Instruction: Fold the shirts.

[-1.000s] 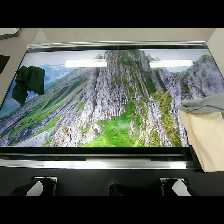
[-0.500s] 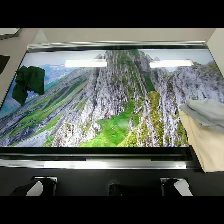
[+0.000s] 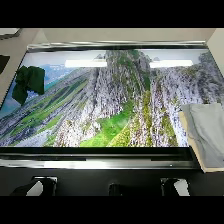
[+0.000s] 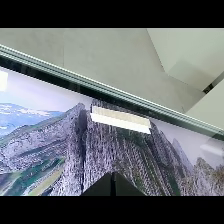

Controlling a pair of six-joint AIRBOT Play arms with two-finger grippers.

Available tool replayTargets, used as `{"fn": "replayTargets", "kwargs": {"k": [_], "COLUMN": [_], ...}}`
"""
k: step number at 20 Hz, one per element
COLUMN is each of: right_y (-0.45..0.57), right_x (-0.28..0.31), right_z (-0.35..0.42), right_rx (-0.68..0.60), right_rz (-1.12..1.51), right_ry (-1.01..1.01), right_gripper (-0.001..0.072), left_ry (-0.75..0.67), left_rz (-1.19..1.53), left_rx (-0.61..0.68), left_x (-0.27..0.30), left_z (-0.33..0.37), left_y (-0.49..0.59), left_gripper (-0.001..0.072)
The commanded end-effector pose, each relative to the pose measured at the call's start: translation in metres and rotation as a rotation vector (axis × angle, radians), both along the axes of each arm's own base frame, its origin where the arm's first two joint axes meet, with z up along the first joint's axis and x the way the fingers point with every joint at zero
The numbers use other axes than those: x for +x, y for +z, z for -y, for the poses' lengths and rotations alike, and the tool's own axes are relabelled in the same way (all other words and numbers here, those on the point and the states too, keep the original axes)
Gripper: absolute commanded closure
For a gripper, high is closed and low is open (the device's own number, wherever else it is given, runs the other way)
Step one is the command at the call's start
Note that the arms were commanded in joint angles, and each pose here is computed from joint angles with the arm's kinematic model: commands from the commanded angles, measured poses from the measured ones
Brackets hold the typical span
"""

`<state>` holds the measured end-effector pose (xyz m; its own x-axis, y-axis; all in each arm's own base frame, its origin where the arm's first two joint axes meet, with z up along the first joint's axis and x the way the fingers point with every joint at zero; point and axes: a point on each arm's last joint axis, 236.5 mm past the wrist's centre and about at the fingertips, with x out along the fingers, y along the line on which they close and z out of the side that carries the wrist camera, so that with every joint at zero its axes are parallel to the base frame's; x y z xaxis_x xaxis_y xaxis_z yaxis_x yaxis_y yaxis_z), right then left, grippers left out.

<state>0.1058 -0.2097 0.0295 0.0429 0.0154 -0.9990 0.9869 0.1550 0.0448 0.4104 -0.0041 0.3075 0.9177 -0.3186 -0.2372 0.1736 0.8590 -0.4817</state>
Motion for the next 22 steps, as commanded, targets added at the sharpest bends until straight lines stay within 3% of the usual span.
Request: {"fn": "replayTargets", "kwargs": {"k": [1, 3, 5, 7, 9, 10, 12, 13, 15, 18, 20, 22], "right_y": [-0.003, 0.044, 0.141, 0.26, 0.314, 0.306, 0.247, 0.21, 0.138, 0.058, 0.032, 0.024], "right_x": [-0.001, 0.02, 0.076, 0.144, 0.206, 0.239, 0.284, 0.297, 0.31, 0.298, 0.289, 0.292], "right_z": [0.02, 0.061, 0.108, 0.112, 0.061, 0.019, -0.071, -0.112, -0.19, -0.268, -0.28, -0.28], "right_rx": [-0.095, -0.286, -0.589, -0.863, -0.973, -0.932, -0.713, -0.579, -0.321, -0.022, 0.039, 0.046], "right_rz": [-0.004, 0.082, 0.35, 0.686, 0.841, 0.858, 0.794, 0.739, 0.617, 0.42, 0.326, 0.309], "right_ry": [0.068, 0.102, 0.106, 0.186, 0.411, 0.565, 0.833, 0.911, 1.025, 1.171, 1.213, 1.216], "right_gripper": [0.0082, 0.0084, 0.0087, 0.0104, 0.0105, 0.0105, 0.0105, 0.0105, 0.01, 0.0079, 0.0079, 0.0079], "left_ry": [-0.009, 0.013, 0.054, 0.102, 0.195, 0.248, 0.232, 0.176, 0.038, -0.116, -0.094, -0.085], "left_rz": [0.005, 0.044, 0.125, 0.126, -0.016, -0.116, -0.315, -0.444, -0.805, -1.028, -0.961, -0.942], "left_rx": [0.0, 0.001, 0.034, 0.231, 0.458, 0.576, 0.734, 0.731, 0.671, 0.564, 0.474, 0.465], "left_x": [0.0, 0.003, 0.01, 0.025, 0.049, 0.06, 0.07, 0.067, 0.027, -0.022, -0.023, -0.025], "left_z": [0.004, 0.002, -0.004, -0.012, -0.031, -0.042, -0.037, -0.026, 0.0, 0.033, 0.048, 0.052], "left_y": [0.001, 0.013, 0.04, 0.049, 0.022, -0.001, -0.062, -0.102, -0.193, -0.27, -0.284, -0.291], "left_gripper": [0.0678, 0.0679, 0.0681, 0.0683, 0.0683, 0.0682, 0.0675, 0.0572, 0.0035, 0.0004, 0.0005, 0.0006]}}
